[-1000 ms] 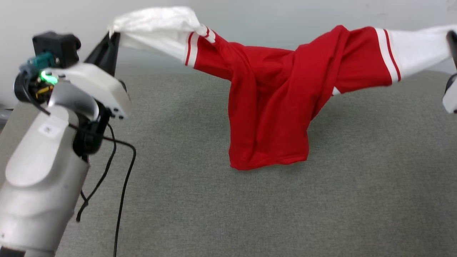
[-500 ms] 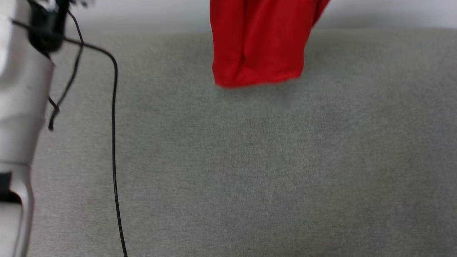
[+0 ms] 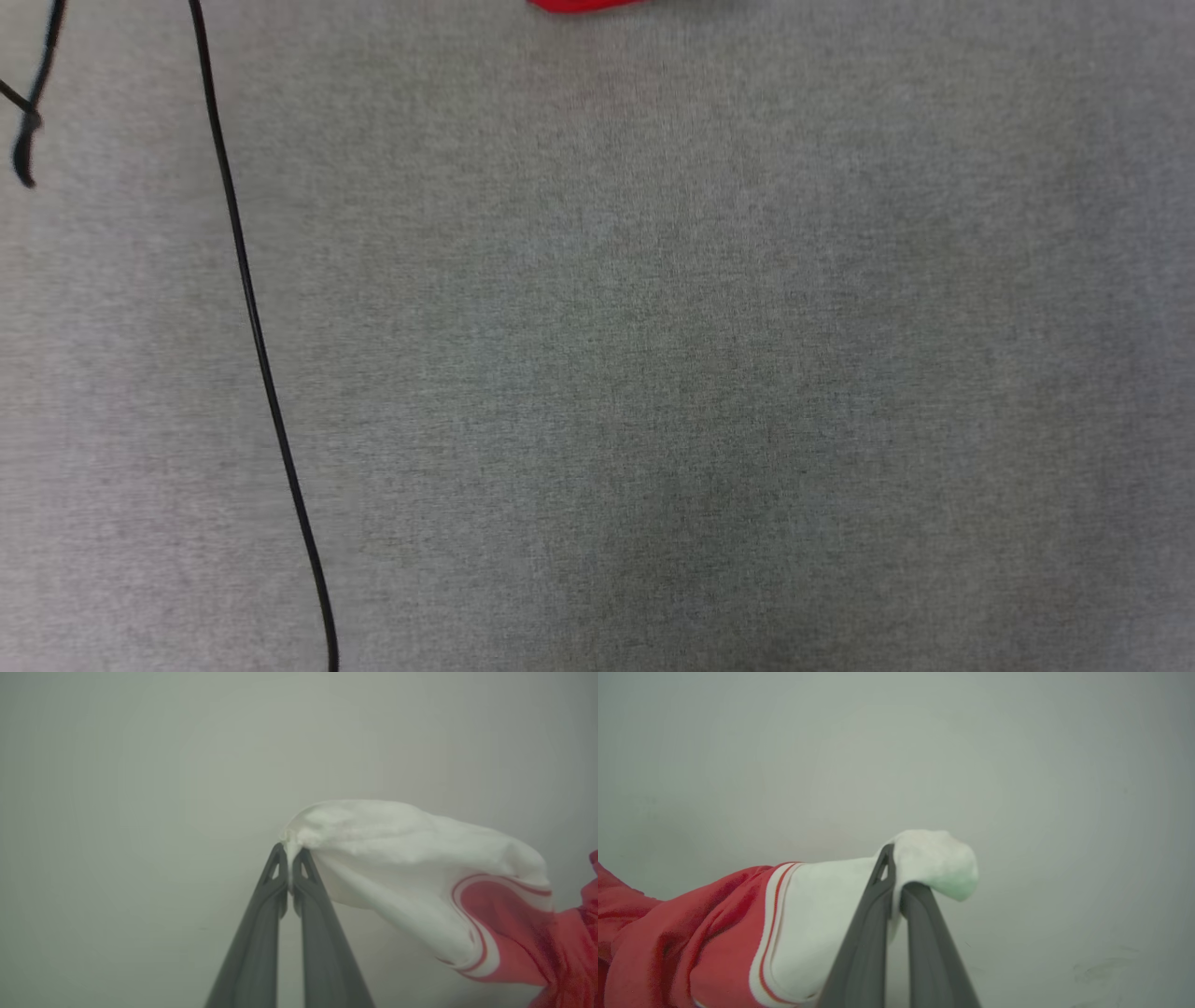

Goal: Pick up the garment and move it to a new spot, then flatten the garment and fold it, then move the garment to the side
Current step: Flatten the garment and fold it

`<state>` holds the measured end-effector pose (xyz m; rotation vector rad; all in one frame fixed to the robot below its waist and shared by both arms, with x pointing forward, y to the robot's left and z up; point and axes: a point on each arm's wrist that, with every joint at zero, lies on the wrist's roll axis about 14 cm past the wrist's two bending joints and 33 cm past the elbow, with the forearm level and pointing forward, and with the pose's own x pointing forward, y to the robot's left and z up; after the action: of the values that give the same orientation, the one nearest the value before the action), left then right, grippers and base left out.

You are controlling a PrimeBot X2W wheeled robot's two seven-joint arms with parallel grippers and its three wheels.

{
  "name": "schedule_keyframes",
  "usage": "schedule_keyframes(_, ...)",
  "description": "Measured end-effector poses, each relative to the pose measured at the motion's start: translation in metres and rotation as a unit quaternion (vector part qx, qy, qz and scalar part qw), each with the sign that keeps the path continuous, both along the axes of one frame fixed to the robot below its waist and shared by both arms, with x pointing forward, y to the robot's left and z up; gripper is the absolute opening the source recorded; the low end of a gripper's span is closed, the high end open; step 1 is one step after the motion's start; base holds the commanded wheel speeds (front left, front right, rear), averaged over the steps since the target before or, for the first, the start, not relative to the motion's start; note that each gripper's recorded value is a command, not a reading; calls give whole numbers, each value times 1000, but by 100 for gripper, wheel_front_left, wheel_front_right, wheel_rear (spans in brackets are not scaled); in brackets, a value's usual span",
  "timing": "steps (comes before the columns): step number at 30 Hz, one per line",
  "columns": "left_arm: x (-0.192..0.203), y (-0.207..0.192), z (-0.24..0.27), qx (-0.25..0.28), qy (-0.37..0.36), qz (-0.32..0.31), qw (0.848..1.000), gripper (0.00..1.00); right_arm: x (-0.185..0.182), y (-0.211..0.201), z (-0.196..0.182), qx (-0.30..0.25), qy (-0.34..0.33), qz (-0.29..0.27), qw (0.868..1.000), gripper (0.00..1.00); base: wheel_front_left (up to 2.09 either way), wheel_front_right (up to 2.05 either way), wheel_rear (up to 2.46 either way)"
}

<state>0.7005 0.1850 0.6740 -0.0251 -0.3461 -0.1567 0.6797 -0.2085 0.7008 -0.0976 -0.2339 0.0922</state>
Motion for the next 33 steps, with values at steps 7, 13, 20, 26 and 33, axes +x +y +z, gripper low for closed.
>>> schedule_keyframes(7,23,-9,-85,-22,83,-9,996,0,26,18,-86,14,79,16,997,0,0,0,0)
schedule_keyframes(13,16,-7,-140,-48,146,-9,988,0,24,36,-138,30,129,39,990,0,0,0,0)
schedule_keyframes(20,-27,0,-186,-84,205,-1,975,0,-17,41,-195,66,181,54,980,0,0,0,0)
schedule_keyframes(26,-79,9,-203,-101,226,-5,969,0,-71,34,-226,91,212,57,971,0,0,0,0)
schedule_keyframes(33,-150,30,-207,-111,230,10,967,0,-136,13,-239,114,233,42,965,0,0,0,0)
